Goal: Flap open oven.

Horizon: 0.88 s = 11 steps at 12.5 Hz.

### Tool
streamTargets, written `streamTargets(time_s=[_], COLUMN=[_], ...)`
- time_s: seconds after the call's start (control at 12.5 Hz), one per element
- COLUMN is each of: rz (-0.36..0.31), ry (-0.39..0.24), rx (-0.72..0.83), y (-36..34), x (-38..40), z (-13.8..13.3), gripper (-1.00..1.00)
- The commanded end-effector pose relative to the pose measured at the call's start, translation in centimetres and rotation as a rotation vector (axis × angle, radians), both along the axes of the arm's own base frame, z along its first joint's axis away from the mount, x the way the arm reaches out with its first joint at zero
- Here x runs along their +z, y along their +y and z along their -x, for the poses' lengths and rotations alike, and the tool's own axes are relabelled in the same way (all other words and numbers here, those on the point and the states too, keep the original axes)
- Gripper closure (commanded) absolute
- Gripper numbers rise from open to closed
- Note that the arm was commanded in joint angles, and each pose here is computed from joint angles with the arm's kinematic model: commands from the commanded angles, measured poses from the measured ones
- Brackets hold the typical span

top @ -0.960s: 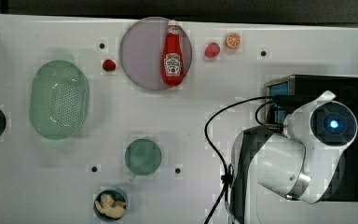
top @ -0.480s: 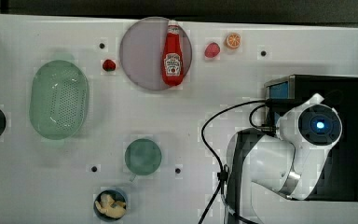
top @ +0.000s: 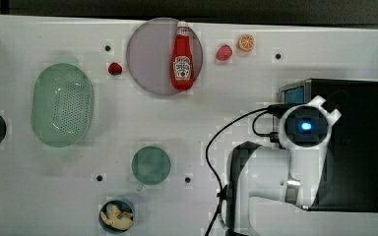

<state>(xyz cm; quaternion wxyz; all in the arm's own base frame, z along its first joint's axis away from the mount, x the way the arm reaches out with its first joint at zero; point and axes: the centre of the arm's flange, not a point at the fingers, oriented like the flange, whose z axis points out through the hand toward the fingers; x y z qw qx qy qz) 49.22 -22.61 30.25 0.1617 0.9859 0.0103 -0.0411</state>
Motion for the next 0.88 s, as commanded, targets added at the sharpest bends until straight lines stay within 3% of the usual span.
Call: streamTargets(time_s=[0.08,0.24,0.56,0.88], rz=[0.024,0.056,0.211,0.277], ry=[0.008,0.018,0.027,0.013], rx=[-0.011,-0.002,0.036,-0.025], y=[7.0,9.7,14.4,17.9], x=[-2.5,-4.0,-7.8,-12.9], z=[-0.7,-0.4,-0.4,-0.4], gripper=[0.65,0.65,0.65,0.65])
